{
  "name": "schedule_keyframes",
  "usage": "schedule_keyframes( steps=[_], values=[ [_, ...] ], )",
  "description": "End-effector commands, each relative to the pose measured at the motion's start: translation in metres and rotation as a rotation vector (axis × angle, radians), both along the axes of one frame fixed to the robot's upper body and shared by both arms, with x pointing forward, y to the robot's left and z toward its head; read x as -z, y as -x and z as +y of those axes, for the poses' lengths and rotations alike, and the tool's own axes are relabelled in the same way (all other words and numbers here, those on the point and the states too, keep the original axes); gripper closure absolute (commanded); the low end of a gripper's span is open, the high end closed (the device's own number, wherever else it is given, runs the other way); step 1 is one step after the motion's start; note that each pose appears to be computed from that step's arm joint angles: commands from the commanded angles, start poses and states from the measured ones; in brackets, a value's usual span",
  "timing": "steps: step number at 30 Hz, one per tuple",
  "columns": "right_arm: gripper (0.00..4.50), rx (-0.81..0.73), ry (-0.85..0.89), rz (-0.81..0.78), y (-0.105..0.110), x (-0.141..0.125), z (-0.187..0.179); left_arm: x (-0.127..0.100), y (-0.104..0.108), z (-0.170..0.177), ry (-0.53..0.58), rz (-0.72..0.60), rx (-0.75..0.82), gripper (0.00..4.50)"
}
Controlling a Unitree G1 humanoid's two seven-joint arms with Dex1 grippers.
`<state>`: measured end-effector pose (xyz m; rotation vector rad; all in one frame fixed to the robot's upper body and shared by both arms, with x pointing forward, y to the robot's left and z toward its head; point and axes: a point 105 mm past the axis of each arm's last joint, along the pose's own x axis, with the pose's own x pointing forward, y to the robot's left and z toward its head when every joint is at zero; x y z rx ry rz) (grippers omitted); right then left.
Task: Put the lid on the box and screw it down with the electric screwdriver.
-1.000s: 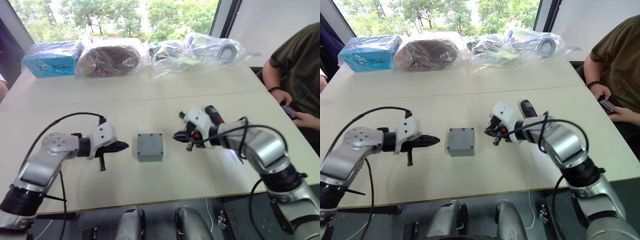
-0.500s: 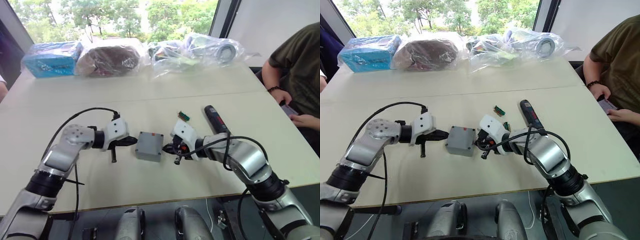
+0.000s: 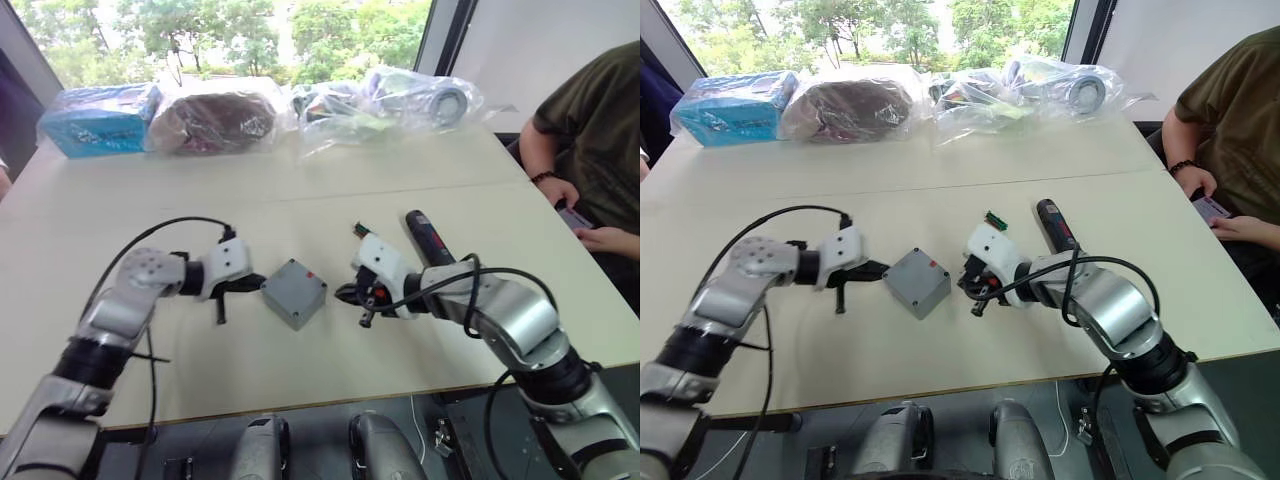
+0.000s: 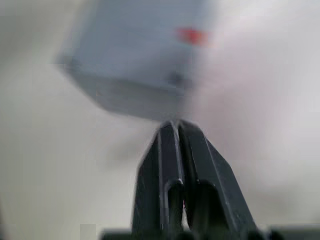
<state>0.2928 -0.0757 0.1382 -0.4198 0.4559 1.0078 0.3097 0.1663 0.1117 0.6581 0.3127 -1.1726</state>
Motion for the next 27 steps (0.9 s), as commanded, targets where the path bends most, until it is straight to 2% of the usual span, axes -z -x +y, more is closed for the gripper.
schedule_keyframes(
  steps=[1, 5, 10, 17, 27],
  values=[
    [4.41, -0.003, -0.035, -0.098, -0.013, -0.019, -0.001, -0.013, 0.018, 0.002, 0.025, 0.007, 0.029, 4.50],
    [4.41, 0.016, -0.041, -0.161, -0.034, -0.018, 0.005, -0.013, 0.041, -0.006, 0.062, 0.094, 0.069, 4.50],
    [4.41, 0.012, -0.085, -0.155, -0.045, -0.006, 0.023, -0.015, 0.035, -0.018, 0.108, 0.076, 0.035, 4.50],
    [4.41, -0.047, -0.111, -0.102, -0.025, 0.008, 0.040, -0.019, 0.024, -0.022, 0.114, 0.029, 0.020, 4.50],
    [4.41, -0.052, -0.123, -0.064, -0.009, 0.008, 0.040, -0.022, 0.005, -0.028, 0.114, -0.035, 0.023, 4.50]
  ],
)
